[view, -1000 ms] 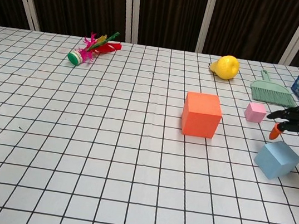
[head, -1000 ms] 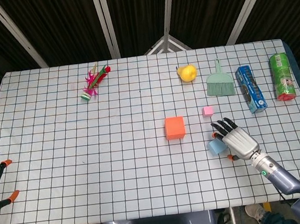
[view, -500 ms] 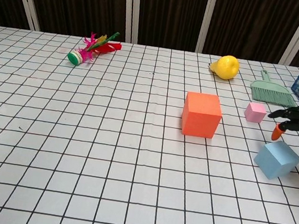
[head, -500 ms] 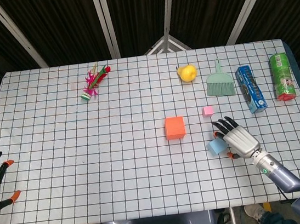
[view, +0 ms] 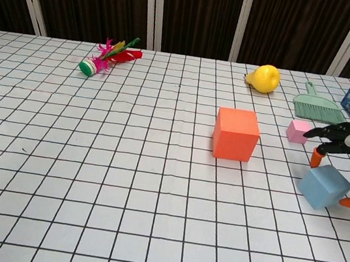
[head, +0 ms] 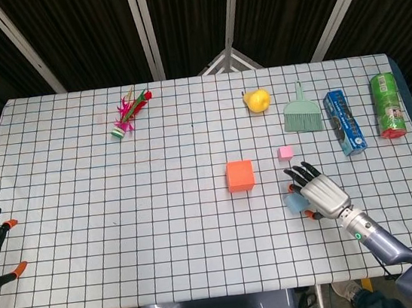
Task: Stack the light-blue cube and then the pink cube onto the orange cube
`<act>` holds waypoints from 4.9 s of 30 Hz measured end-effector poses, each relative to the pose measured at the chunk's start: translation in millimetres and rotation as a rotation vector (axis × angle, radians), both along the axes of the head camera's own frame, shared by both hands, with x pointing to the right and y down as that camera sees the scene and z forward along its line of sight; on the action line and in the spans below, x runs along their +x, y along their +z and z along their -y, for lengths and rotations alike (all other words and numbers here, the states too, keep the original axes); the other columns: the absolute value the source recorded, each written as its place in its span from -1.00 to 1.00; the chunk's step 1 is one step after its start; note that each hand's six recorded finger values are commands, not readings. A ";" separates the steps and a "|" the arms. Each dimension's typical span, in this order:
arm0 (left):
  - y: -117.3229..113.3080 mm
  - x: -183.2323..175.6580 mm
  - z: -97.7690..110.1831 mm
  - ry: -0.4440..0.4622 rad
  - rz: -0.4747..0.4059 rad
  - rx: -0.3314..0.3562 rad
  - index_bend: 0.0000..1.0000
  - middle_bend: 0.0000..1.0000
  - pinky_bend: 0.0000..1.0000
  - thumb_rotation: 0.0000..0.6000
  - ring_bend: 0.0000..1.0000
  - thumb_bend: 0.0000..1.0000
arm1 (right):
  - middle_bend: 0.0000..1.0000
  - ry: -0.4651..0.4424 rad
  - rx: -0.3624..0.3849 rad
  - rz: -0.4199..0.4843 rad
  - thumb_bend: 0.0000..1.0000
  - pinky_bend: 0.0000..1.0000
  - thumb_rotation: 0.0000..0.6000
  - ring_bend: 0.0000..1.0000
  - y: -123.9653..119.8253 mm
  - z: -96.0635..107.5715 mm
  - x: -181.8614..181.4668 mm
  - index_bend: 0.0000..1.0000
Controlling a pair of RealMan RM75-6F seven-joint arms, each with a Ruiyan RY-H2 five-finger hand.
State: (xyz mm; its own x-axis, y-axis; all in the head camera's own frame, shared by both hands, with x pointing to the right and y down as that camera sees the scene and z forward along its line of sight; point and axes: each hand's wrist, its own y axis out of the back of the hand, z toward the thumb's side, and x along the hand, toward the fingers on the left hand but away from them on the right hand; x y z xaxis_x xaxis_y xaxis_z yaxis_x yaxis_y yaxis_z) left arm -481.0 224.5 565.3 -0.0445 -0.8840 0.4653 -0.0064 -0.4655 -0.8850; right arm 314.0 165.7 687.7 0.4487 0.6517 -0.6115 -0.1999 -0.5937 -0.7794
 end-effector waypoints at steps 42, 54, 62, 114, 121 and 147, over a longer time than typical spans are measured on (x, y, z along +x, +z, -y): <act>-1.5 -0.9 0.0 -0.009 0.000 -0.003 -0.59 -0.99 -0.96 1.00 -1.00 -0.59 | -0.85 -0.025 0.026 0.001 -0.23 -1.00 1.00 -0.86 -34.4 20.2 -24.4 -0.13; -6.3 -7.4 2.0 -0.024 -0.009 0.013 -0.59 -0.99 -0.96 1.00 -1.00 -0.59 | -0.85 0.120 -0.049 0.058 -0.14 -1.00 1.00 -0.86 -64.8 66.2 -65.0 -0.10; -4.5 -9.1 3.4 -0.028 -0.008 0.010 -0.59 -0.99 -0.96 1.00 -1.00 -0.59 | -0.85 0.209 -0.114 0.059 -0.14 -1.00 1.00 -0.86 -65.6 84.0 -89.9 -0.07; -3.0 -30.5 10.7 -0.101 0.007 0.005 -0.59 -0.99 -0.96 1.00 -1.00 -0.59 | -0.85 0.327 -0.087 -0.004 -0.01 -1.00 1.00 -0.86 -55.5 101.2 -171.3 0.02; -4.4 -33.2 11.0 -0.109 0.009 0.009 -0.59 -0.99 -0.96 1.00 -1.00 -0.59 | -0.85 0.343 -0.077 -0.010 -0.01 -1.00 1.00 -0.86 -51.1 107.2 -169.7 0.03; -4.7 -34.4 11.0 -0.111 0.008 0.007 -0.59 -0.99 -0.96 1.00 -1.00 -0.59 | -0.85 0.361 -0.073 -0.043 -0.01 -1.00 1.00 -0.86 -43.4 108.4 -166.6 0.03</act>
